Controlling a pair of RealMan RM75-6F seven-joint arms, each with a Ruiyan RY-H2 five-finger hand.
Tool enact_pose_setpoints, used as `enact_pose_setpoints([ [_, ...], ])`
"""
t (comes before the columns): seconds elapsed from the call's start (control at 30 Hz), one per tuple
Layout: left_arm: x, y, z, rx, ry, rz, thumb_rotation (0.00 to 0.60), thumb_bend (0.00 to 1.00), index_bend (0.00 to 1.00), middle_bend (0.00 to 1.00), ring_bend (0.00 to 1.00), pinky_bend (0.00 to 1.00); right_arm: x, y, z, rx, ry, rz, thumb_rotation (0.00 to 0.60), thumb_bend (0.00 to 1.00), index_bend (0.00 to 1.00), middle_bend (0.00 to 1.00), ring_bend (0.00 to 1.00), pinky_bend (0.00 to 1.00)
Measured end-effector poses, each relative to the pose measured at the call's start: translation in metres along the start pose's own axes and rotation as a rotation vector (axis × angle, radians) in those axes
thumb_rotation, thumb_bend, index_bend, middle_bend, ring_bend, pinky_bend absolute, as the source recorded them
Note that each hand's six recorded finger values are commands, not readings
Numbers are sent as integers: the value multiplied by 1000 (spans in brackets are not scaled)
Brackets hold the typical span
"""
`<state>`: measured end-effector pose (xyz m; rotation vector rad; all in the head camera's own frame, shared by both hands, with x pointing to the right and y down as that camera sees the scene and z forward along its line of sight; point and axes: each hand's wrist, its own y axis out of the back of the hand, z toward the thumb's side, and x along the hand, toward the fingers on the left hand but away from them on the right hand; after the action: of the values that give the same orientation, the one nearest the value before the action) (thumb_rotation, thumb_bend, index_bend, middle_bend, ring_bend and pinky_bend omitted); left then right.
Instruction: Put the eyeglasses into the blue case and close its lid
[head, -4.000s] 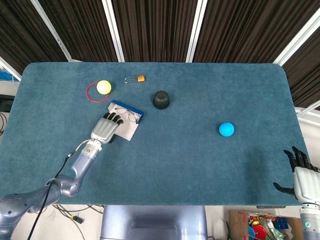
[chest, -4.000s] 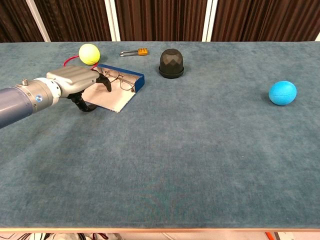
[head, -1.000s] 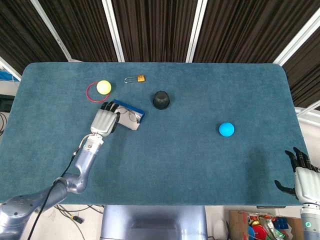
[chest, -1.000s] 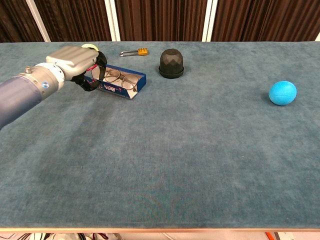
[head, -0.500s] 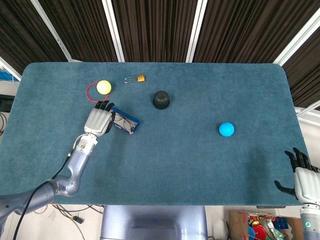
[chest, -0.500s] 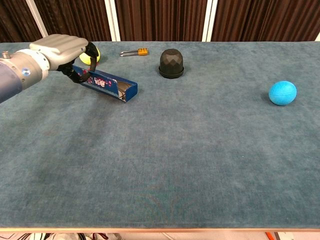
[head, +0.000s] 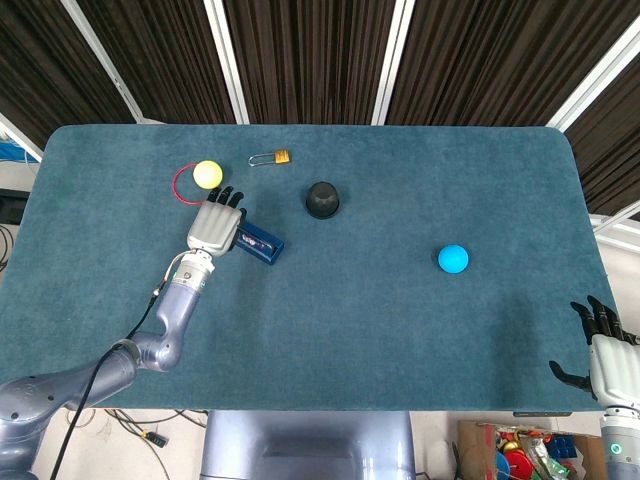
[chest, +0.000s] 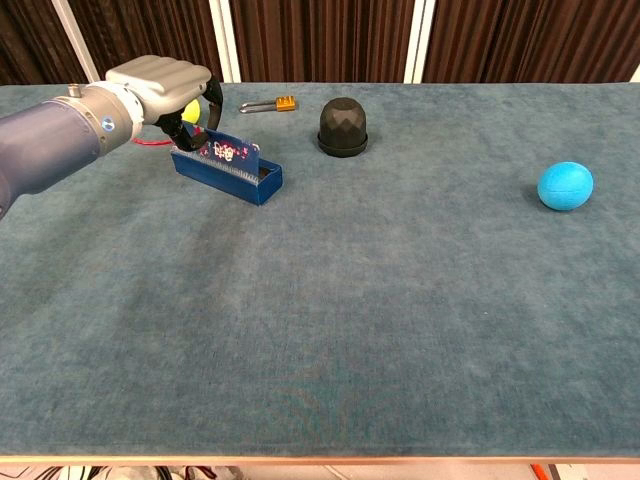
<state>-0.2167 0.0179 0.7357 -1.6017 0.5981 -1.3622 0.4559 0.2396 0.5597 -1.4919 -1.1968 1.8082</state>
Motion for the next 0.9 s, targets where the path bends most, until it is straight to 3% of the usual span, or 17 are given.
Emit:
enact_pose_setpoints([
  [0.63, 23, -3, 11, 10, 36, -2, 600, 448, 633, 193, 76, 121, 0, -1, -1, 5, -10, 5, 600, 286, 132, 0, 0, 228],
  [0.9, 31, -5, 14, 25, 55, -10, 600, 447, 553, 192, 76, 119, 0, -1, -1, 2, -12, 7, 600, 287, 132, 0, 0, 228],
])
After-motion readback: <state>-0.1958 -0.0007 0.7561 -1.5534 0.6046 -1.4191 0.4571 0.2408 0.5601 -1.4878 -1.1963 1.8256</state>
